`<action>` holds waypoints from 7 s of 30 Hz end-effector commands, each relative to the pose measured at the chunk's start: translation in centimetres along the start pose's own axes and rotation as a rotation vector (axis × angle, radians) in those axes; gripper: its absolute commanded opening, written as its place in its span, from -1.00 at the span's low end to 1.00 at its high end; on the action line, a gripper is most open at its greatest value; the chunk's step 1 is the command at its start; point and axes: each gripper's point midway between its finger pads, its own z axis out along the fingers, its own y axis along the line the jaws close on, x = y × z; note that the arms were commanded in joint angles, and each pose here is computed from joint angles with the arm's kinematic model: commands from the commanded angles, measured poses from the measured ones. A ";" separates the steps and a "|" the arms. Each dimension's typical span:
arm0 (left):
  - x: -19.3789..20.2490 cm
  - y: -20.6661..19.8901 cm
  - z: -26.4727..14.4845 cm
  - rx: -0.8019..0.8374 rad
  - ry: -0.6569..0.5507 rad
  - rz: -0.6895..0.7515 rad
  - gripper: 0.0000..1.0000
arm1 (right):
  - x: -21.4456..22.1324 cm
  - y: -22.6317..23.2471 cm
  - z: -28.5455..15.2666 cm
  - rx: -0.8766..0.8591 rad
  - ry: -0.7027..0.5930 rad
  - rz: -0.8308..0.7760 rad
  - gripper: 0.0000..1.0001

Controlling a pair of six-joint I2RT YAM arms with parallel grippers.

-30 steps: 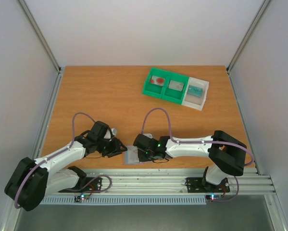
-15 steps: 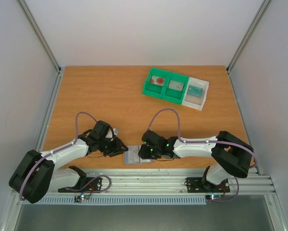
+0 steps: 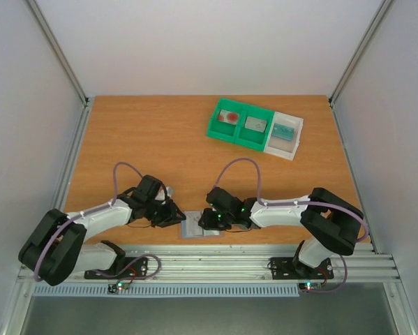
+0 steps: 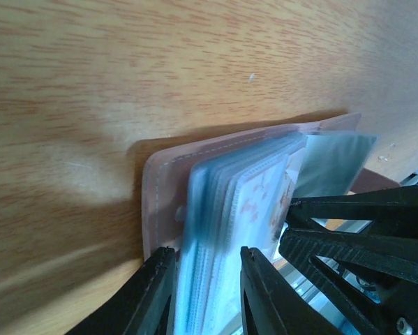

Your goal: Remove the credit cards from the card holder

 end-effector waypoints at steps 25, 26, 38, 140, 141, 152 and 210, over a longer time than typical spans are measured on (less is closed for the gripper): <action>-1.2 1.5 0.9 -0.081 -0.018 0.032 -0.52 | 0.1 -1.1 -0.1 0.004 -0.008 0.021 -0.83; -1.2 1.5 0.8 -0.080 -0.019 0.033 -0.52 | 0.1 -1.1 0.0 0.002 -0.002 0.022 -0.76; -1.3 1.4 0.5 -0.100 -0.024 0.041 -0.52 | -0.5 -0.7 0.7 -0.059 0.002 0.045 -0.78; -0.1 -12.5 -6.7 0.538 -0.107 0.142 -0.27 | -2.7 7.9 -12.9 -0.678 -0.256 0.047 -0.98; -0.1 -12.6 -6.7 0.542 -0.105 0.144 -0.39 | -2.7 7.8 -12.7 -0.675 -0.251 0.049 -0.98; 0.8 -14.1 -8.1 0.587 -0.087 0.226 -0.99 | -1.5 6.4 -12.7 -0.531 -0.214 -0.045 -0.52; 11.0 -18.2 -14.5 0.647 0.112 0.773 -0.99 | 4.9 12.6 -19.1 -0.618 0.227 -0.493 -0.98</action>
